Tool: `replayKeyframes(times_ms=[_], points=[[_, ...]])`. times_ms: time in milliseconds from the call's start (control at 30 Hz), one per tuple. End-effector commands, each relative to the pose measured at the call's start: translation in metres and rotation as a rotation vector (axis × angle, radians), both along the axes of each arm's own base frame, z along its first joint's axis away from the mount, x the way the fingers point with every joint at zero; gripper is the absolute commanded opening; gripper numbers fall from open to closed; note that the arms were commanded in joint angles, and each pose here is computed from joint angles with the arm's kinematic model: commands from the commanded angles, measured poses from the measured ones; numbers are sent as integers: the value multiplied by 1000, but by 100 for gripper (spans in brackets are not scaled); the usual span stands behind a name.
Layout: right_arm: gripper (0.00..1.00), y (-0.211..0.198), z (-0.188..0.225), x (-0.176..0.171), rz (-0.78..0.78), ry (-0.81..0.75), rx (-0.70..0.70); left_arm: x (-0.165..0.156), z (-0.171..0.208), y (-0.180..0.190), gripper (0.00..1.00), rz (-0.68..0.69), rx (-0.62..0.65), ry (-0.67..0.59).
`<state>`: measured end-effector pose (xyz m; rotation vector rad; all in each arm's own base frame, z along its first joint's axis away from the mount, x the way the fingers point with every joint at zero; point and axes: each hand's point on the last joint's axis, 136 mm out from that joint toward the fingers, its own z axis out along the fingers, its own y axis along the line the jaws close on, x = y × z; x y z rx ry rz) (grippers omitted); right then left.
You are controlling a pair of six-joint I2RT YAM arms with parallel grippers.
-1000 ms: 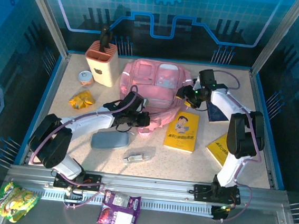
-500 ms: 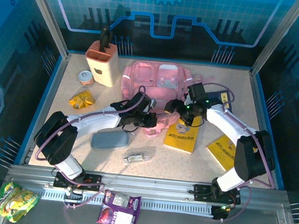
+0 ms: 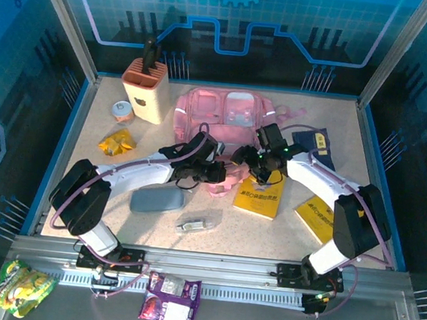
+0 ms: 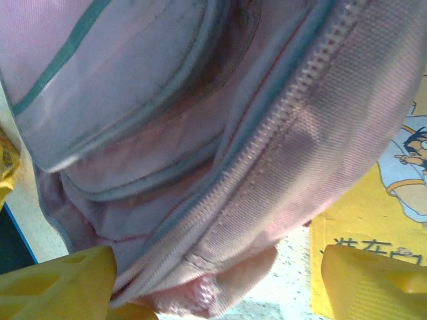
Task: Pack the student bag
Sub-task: Unzip the student bag at the center of the table.
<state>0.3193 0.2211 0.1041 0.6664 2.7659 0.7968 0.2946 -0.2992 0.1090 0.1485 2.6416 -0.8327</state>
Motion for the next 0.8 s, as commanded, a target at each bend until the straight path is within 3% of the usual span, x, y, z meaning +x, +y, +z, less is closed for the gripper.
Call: replayKeyframes(times_ms=[0, 300, 633, 767], points=[[77, 5, -6, 13, -63, 1, -14, 4, 32, -21, 0, -44, -93, -56], [52, 19, -20, 29, -9, -6, -34, 0, 35, -22, 0, -69, -89, -58], [0, -4, -18, 40, 11, -62, -54, -9, 25, 5, 0, -50, 21, -65], [0, -23, -12, 43, 2, -73, -67, -9, 20, 30, 0, -16, 89, -77]])
